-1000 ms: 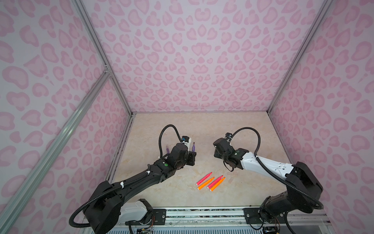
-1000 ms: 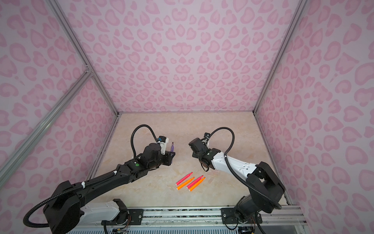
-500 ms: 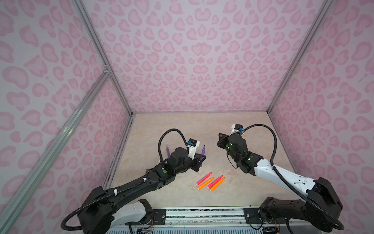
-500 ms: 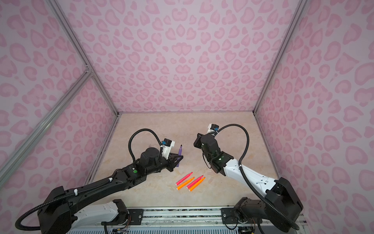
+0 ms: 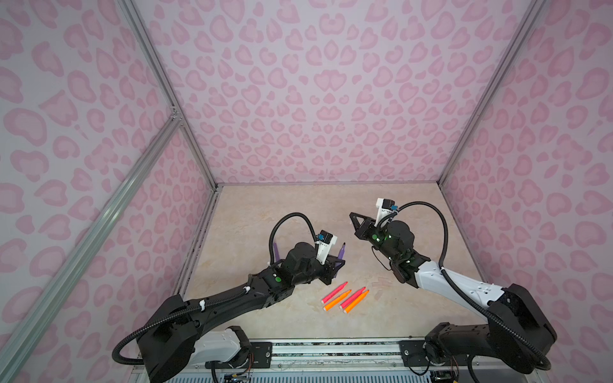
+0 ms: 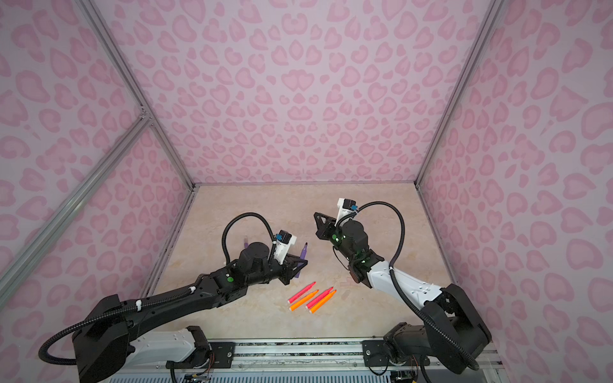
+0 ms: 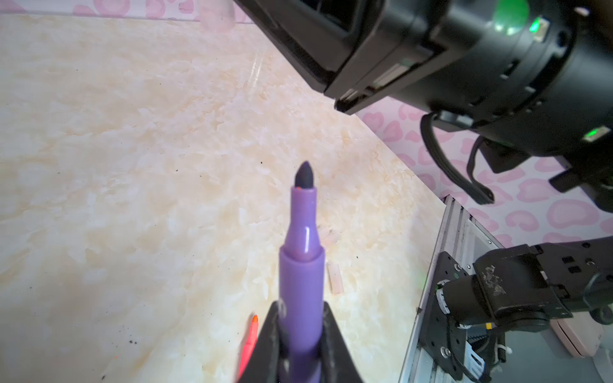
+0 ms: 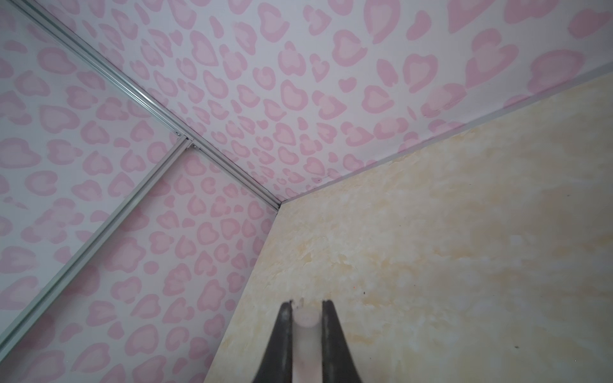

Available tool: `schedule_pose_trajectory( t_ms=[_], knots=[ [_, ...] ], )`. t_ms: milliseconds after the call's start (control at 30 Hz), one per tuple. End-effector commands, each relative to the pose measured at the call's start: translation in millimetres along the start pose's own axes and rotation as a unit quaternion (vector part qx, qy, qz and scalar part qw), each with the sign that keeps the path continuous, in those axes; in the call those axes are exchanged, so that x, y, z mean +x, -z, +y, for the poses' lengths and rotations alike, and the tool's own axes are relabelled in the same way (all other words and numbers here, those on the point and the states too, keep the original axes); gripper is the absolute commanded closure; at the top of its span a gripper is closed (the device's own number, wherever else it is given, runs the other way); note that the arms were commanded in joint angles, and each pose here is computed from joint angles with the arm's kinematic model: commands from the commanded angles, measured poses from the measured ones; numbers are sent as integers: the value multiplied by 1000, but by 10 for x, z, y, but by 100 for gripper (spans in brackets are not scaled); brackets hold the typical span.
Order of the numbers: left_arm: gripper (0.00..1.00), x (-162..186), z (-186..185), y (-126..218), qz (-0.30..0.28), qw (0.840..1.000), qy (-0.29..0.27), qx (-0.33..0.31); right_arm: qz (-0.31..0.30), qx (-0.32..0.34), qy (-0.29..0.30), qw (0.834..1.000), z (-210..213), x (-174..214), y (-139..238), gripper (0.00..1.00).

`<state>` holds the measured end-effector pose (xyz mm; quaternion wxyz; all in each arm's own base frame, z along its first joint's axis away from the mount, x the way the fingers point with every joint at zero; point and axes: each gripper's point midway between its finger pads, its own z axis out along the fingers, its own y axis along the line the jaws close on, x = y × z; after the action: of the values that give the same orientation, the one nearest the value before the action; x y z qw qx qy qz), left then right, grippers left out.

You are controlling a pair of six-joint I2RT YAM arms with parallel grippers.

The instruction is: Insert the pens into the pen caps

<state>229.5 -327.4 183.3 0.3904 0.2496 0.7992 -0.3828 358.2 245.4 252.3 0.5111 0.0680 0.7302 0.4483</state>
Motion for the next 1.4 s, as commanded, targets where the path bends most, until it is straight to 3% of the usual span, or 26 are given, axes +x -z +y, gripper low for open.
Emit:
schedule_pose_trajectory(
  t_ms=[0, 300, 1367],
  knots=[
    [96, -165, 23, 27, -30, 999, -7, -14, 1, -67, -9, 998, 277, 24, 39, 100],
    [96, -197, 53, 91, -41, 999, -2, -23, 6, -72, 10, 997, 526, 186, 138, 100],
    [96, -259, 117, 182, -54, 998, 2, -38, 21, -86, 21, 996, 717, 372, 182, 100]
  ],
)
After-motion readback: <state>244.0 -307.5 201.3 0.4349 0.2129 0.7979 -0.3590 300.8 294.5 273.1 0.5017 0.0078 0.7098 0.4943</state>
